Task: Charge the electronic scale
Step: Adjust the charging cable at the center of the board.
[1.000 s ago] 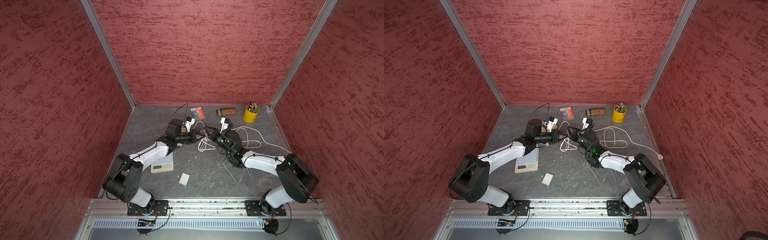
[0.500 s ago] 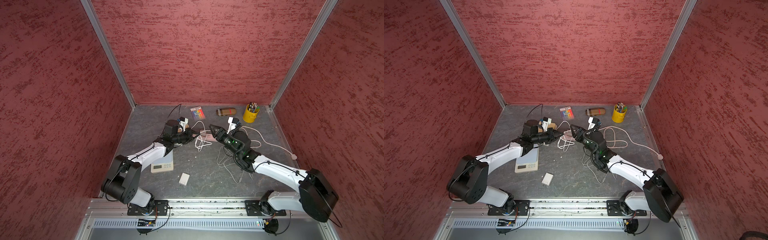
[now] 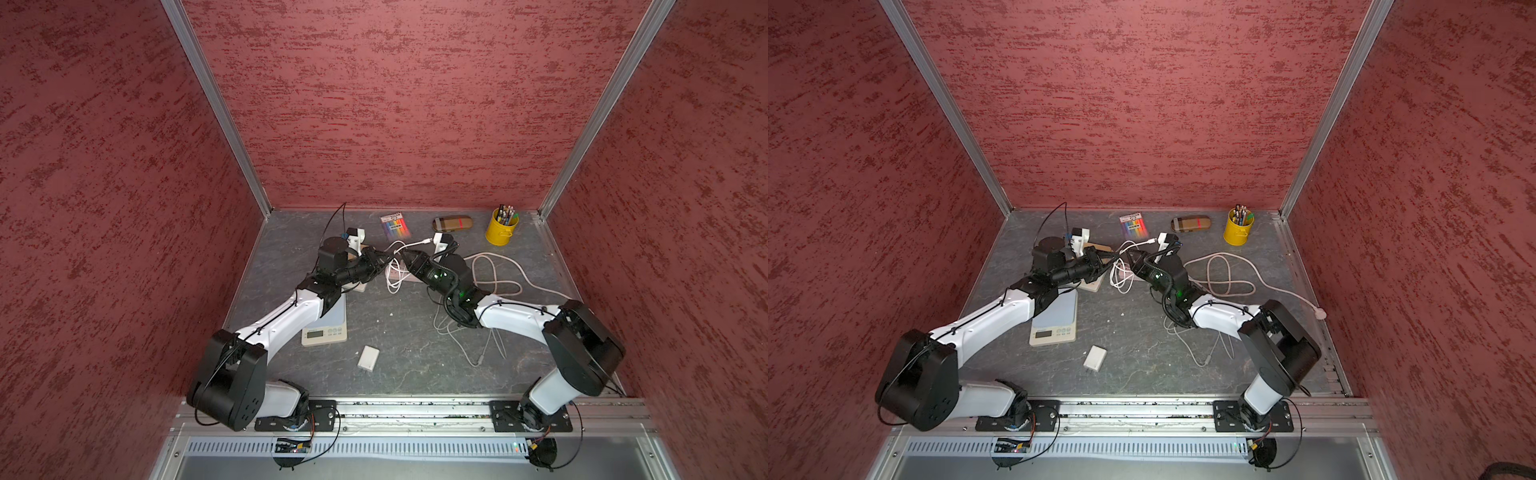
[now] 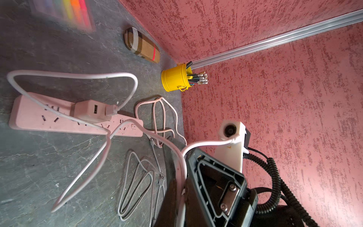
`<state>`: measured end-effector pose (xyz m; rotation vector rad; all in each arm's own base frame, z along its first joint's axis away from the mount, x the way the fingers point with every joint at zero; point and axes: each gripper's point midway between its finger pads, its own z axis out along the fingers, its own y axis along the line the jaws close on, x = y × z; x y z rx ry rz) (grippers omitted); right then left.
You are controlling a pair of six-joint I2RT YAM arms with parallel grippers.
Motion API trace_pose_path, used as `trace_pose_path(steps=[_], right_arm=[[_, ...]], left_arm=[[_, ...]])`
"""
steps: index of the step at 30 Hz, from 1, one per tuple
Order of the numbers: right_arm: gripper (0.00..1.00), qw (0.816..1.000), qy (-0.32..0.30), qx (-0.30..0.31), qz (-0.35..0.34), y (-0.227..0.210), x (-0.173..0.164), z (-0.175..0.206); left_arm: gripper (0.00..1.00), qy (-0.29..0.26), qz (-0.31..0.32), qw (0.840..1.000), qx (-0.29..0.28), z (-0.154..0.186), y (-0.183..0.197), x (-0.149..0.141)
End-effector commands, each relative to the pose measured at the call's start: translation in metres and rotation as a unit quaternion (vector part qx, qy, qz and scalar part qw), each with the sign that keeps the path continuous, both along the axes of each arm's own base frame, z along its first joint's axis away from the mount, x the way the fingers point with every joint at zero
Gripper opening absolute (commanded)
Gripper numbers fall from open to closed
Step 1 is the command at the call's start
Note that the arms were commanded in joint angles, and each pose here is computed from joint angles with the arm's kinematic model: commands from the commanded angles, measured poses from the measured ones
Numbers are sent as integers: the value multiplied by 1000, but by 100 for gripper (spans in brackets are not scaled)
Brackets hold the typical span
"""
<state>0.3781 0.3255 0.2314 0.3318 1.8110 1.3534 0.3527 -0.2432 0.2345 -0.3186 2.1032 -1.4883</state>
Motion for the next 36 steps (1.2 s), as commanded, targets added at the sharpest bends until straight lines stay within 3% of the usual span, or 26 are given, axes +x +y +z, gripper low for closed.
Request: trace_pose_path(steps=[1,6,7,9,10,12,14,18,21,22,25,28,32,36], right_arm=[[38,997,-54,48,34,16,-3,40],[34,994,-72,60,55,22,-8,47],[29,994,-70,58,59,24,-8,45],[5,995,-65,51,61,25,-7,40],[0,995,-63,46,60,26,-7,38],[0,996,-62,32,54,23,-7,32],[0,996,-67,17,48,20,-7,31],[0,992,-92,-76,51,17,-8,29],[0,970,-117,-192,91,19,-11,20],[0,953,-122,-248,121,20,-15,10],[0,915,-125,-340,179,17,-28,-13],[0,888,-122,-389,215,10,-39,-29],[0,872,-117,-409,242,7,-47,-39],[0,874,-119,-402,246,10,-48,-37]], left_arm=[[0,1,-20,1000,-11,5,-6,-6],[0,7,-22,1000,-15,-1,-6,-9],[0,7,-24,1000,-16,-1,-6,-10],[0,4,-33,999,-18,0,-8,-11],[0,3,-37,999,-18,0,-9,-12],[3,-3,-50,999,-13,-2,-11,-15],[11,-13,-69,998,-2,-5,-13,-20],[53,-41,-118,991,53,-14,-9,-33],[64,-52,-123,986,101,-16,12,-37],[65,-61,-117,985,112,-13,21,-37],[66,-91,-101,982,129,0,46,-37],[66,-130,-110,976,135,20,54,-38],[61,-155,-139,969,136,40,43,-34],[53,-179,-175,958,141,47,11,-34]])
